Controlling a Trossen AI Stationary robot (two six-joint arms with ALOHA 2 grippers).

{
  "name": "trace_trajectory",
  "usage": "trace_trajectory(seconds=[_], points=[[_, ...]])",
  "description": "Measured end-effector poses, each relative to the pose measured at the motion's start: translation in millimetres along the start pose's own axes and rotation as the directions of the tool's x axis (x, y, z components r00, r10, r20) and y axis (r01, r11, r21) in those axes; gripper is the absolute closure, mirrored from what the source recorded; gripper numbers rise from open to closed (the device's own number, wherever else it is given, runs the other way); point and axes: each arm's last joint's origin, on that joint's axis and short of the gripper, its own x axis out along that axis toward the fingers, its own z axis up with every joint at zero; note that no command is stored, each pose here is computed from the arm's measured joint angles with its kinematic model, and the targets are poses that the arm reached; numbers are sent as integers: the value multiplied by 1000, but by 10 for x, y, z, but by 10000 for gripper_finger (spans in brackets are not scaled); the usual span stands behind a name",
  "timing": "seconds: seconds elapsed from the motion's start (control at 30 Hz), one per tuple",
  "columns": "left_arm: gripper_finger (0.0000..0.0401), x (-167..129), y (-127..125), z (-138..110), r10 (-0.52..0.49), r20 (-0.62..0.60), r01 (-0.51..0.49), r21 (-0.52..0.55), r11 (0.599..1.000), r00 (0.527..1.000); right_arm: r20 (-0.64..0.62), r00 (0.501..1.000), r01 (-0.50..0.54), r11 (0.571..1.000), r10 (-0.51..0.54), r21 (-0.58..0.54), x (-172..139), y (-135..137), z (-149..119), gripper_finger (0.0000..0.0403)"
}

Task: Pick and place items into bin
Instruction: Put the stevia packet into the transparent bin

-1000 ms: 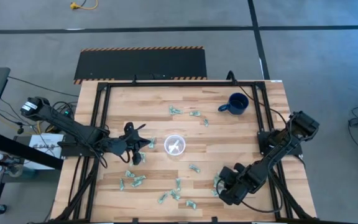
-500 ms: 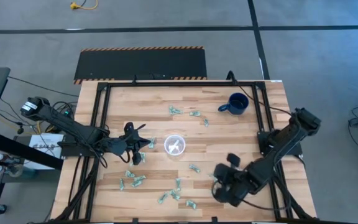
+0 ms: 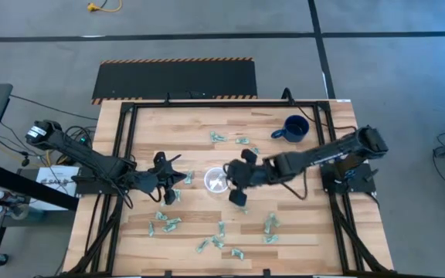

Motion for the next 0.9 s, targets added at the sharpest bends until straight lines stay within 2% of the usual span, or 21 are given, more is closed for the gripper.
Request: trace_trajectory(seconds=[0.1, 0.17, 0.23, 0.4, 0.67, 0.9], points=[[399, 0, 11, -19, 11, -17, -11, -14, 1000, 1000, -2, 999, -40, 999, 40, 7, 175, -92, 52, 403], [399, 1, 13, -24, 13, -21, -13, -17, 1000, 1000, -64, 997, -36, 999, 35, -8, 306, -137, -23, 403], [399, 12, 8, -28, 16, -21, -16, -16, 1000, 1000, -59, 996, -62, 998, 61, -2, 450, -147, -21, 403], [399, 39, -5, -52, 32, -26, -32, -4, 999, 999, -113, 992, -49, 999, 49, 7, 671, -222, -95, 403], [399, 138, -37, -125, 56, -63, -55, 18, 998, 996, -122, 991, -54, 998, 55, 10, 688, -291, -84, 386], [399, 177, -44, -158, 68, -80, -66, 25, 997, 994, -125, 989, -79, 997, 82, 25, 690, -355, -58, 321]])
